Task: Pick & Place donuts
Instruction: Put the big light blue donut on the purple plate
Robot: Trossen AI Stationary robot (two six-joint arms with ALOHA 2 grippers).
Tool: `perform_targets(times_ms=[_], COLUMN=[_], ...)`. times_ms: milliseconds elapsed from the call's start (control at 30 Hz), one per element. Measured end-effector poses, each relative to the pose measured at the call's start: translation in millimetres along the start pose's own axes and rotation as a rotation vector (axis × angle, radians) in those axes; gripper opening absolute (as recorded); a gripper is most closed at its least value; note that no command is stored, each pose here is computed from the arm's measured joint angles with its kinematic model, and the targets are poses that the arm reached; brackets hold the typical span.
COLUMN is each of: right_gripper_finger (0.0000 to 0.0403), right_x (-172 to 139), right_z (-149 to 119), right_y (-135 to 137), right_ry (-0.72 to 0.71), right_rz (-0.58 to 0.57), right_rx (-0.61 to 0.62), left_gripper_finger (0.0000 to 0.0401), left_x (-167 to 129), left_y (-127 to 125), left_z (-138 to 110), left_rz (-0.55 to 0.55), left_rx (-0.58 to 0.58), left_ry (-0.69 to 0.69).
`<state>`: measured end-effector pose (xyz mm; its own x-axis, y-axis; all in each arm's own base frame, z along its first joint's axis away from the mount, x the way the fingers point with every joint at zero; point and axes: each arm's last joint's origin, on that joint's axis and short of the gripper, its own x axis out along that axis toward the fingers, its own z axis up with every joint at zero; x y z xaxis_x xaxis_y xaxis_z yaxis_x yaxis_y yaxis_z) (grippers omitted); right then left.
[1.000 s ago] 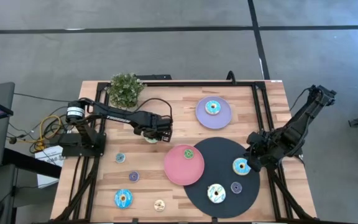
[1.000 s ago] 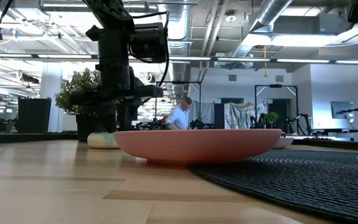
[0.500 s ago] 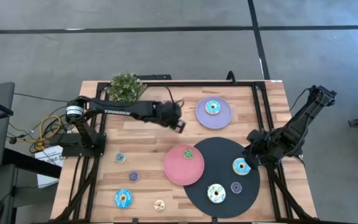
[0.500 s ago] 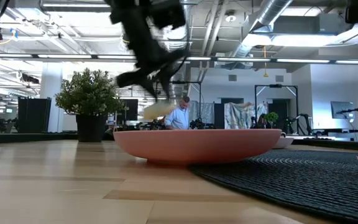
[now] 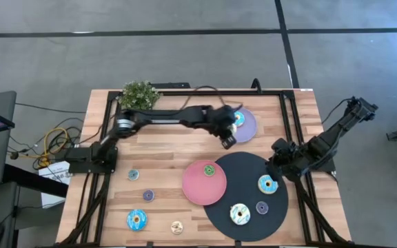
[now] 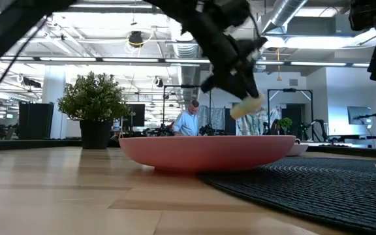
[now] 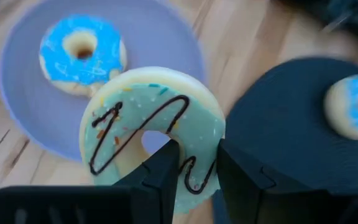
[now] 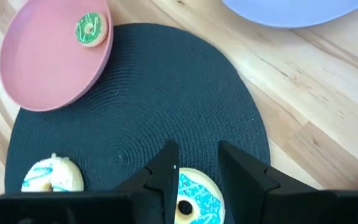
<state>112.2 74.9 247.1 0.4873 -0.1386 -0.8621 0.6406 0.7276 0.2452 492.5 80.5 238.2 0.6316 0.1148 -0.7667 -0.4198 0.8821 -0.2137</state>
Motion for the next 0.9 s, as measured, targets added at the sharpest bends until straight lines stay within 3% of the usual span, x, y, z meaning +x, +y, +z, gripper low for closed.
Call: perform_targets(times_ms=[167, 300, 733, 900], right_gripper_finger=[0.0102, 0.0102, 0.0102, 0.0102], right_x=[0.3, 0.3, 0.2, 0.2], right_z=[0.8, 0.8, 0.9, 0.8], right_y=[-0.2, -0.1, 0.2, 0.1], right_ry=[-0.001, -0.001, -0.003, -0.002], right_rz=[-0.003, -0.001, 0.001, 0.000], right_rx=[0.007, 0.007, 0.017, 0.025], left_gripper_finger=[0.0096, 0.0096, 0.0096, 0.0096], left_x=[30.7, 51.3, 53.7, 53.6], left_y=[7.2, 15.3, 34.7, 36.3], left_z=[8.0, 6.0, 10.5, 10.6], left_rz=[0.055, 0.016, 0.076, 0.157], left_rx=[0.061, 0.059, 0.023, 0.033], left_ry=[0.147, 0.158, 0.154, 0.134])
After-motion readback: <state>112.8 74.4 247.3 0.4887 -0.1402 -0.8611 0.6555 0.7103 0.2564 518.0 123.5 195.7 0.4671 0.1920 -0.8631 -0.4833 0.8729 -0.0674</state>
